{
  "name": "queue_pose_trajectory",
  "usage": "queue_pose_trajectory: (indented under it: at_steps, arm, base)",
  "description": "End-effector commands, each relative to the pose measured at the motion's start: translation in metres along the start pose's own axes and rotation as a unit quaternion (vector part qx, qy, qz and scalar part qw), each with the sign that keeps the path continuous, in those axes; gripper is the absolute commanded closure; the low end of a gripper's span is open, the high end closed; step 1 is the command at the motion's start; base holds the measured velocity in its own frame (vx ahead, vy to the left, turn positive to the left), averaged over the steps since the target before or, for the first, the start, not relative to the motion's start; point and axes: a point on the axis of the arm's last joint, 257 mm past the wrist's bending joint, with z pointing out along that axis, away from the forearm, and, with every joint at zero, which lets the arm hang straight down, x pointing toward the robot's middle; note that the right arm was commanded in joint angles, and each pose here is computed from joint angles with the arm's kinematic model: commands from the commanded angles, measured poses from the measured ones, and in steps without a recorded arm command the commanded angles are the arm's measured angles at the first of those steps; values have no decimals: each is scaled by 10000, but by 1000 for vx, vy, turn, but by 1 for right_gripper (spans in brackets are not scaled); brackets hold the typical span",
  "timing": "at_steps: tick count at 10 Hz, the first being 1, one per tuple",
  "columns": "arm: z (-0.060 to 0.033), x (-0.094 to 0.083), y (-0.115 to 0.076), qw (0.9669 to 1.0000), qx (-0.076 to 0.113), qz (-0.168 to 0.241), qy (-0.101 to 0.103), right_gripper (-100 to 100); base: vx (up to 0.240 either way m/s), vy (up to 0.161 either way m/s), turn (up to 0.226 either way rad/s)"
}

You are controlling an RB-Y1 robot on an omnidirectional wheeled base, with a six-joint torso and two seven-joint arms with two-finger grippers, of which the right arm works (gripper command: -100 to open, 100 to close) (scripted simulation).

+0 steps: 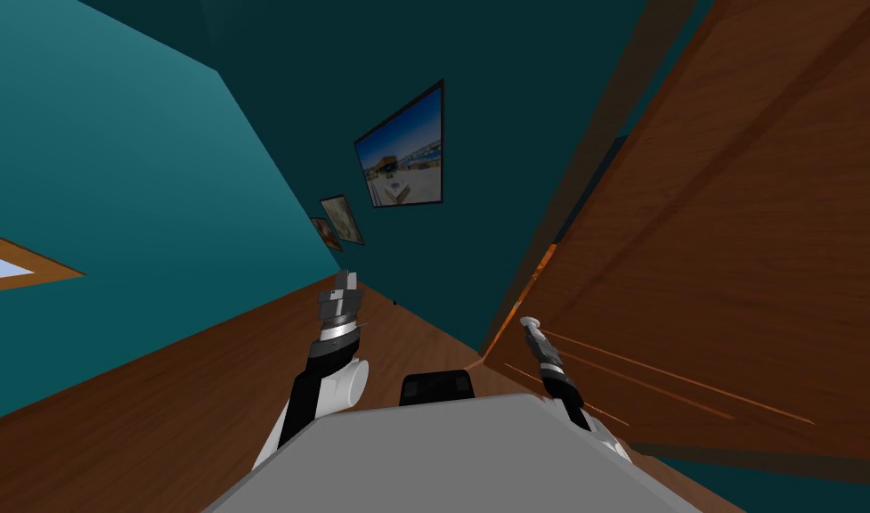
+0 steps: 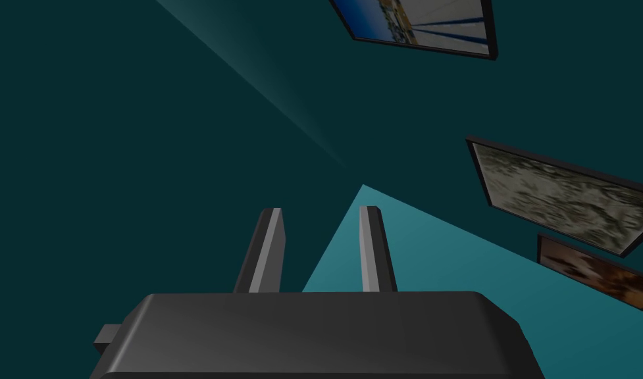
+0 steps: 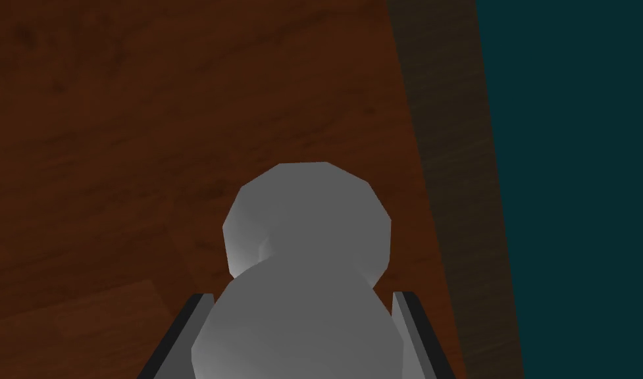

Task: Pull the door open

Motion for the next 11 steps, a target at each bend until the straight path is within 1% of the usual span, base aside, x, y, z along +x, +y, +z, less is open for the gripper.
queue_pose_trajectory:
  at_steps: [1,3,4,6,7,9,10,11]
  arm:
    - [3,7,15,9998,-7,180,-1,100]
    - [30,11,55,9985,-30,541,-12,100]
    - [30,11,55,9984,-30,567,-12,100]
    - [61,16,103,9955,-57,950,-22,100]
    - [61,16,103,9949,-57,1007,-22,100]
    - [93,21,152,9902,-85,1393,-29,100]
    - [93,21,152,9893,-85,1457,-28,100]
    - [108,24,176,9859,-99,1673,-30,100]
  base:
    - [-25,-7,9]
    - [-23,-7,4]
    - [-20,-8,7]
    - [-31,-8,9]
    - [-31,-7,7]
    - [-37,-11,10]
    - [-32,-9,9]
    - [-27,-10,4]
